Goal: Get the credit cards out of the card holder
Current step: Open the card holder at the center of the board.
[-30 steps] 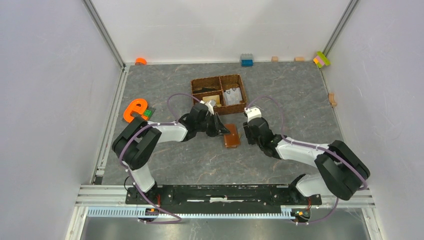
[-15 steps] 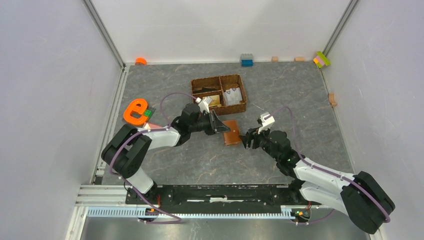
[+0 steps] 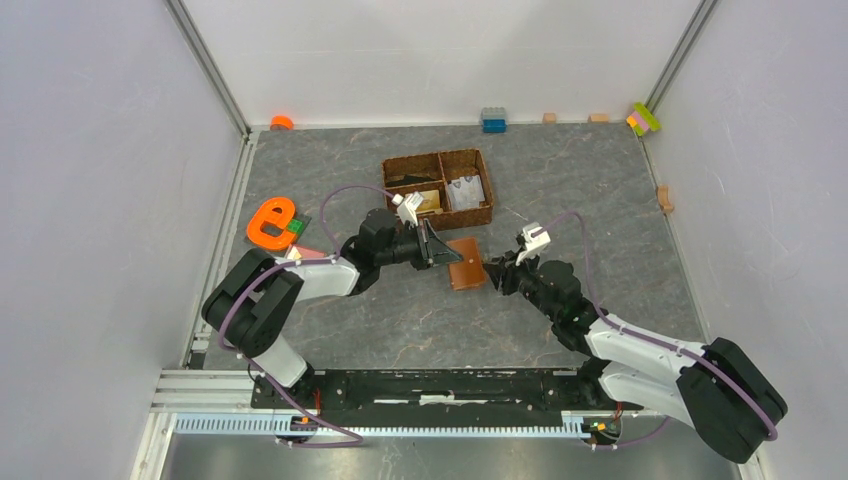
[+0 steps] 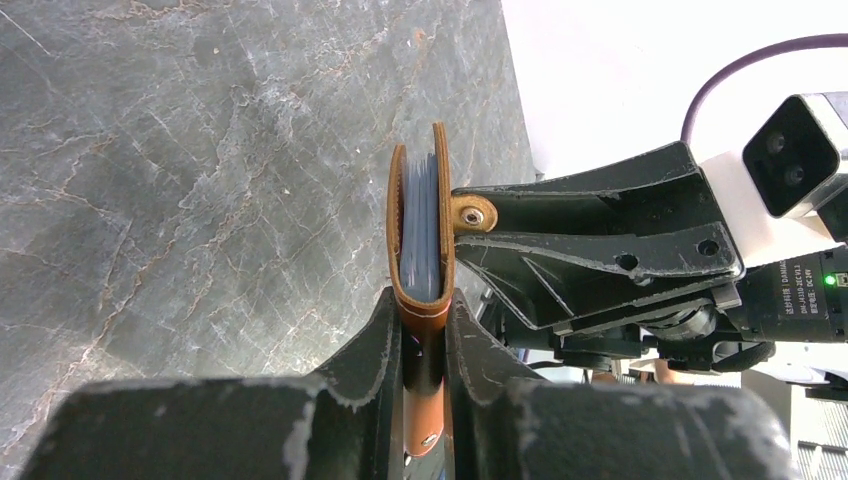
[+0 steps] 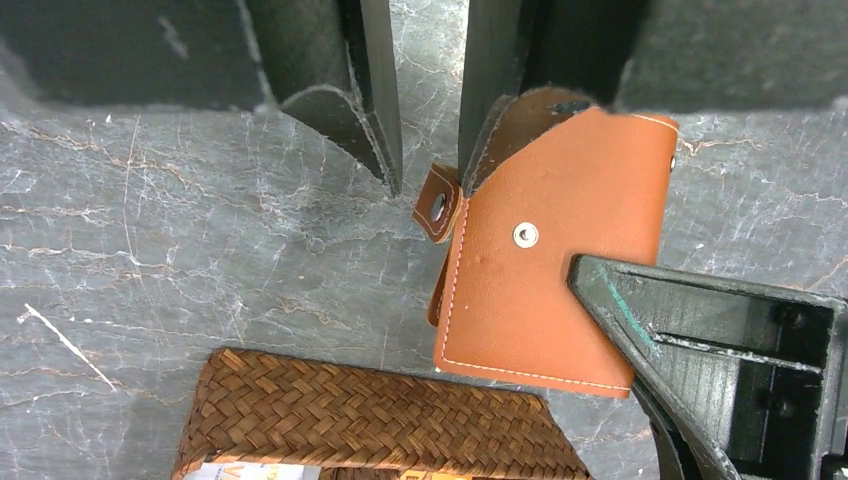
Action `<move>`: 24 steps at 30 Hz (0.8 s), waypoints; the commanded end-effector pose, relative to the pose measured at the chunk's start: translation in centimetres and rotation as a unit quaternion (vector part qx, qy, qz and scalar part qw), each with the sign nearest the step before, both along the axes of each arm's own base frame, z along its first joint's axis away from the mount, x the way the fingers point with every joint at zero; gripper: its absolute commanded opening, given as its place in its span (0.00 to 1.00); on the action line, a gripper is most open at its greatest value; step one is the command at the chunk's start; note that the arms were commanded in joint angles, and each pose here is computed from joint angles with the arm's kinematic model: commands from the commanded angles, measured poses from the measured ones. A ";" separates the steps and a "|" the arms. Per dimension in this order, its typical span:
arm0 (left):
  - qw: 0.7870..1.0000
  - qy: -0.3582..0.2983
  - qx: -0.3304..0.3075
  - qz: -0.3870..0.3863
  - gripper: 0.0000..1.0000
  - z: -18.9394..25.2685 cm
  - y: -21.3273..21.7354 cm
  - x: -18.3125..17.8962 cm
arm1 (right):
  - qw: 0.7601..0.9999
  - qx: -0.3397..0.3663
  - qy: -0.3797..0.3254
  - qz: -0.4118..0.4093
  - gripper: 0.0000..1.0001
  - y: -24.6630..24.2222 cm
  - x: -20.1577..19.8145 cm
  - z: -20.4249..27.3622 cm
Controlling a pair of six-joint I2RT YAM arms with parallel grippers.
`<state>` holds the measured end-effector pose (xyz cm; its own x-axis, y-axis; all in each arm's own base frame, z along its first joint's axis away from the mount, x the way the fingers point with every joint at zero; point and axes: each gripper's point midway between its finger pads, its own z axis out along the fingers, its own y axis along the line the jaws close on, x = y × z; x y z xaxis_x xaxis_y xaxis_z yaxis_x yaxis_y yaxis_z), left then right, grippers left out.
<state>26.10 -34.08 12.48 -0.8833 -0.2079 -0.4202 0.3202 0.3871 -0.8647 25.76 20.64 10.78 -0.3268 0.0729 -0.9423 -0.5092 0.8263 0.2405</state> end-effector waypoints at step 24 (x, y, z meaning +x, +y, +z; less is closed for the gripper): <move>0.999 -0.046 -0.016 0.006 0.17 2.1 0.0 0.5 | 0.996 0.072 -0.049 -0.007 0.00 -0.2 -0.3 3.7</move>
<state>26.17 -34.08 12.85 -0.8780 -0.2200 -0.4250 0.3282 0.3697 -0.8693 25.23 20.62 13.19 -0.2689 0.1701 -0.9480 -0.5292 0.7963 0.2930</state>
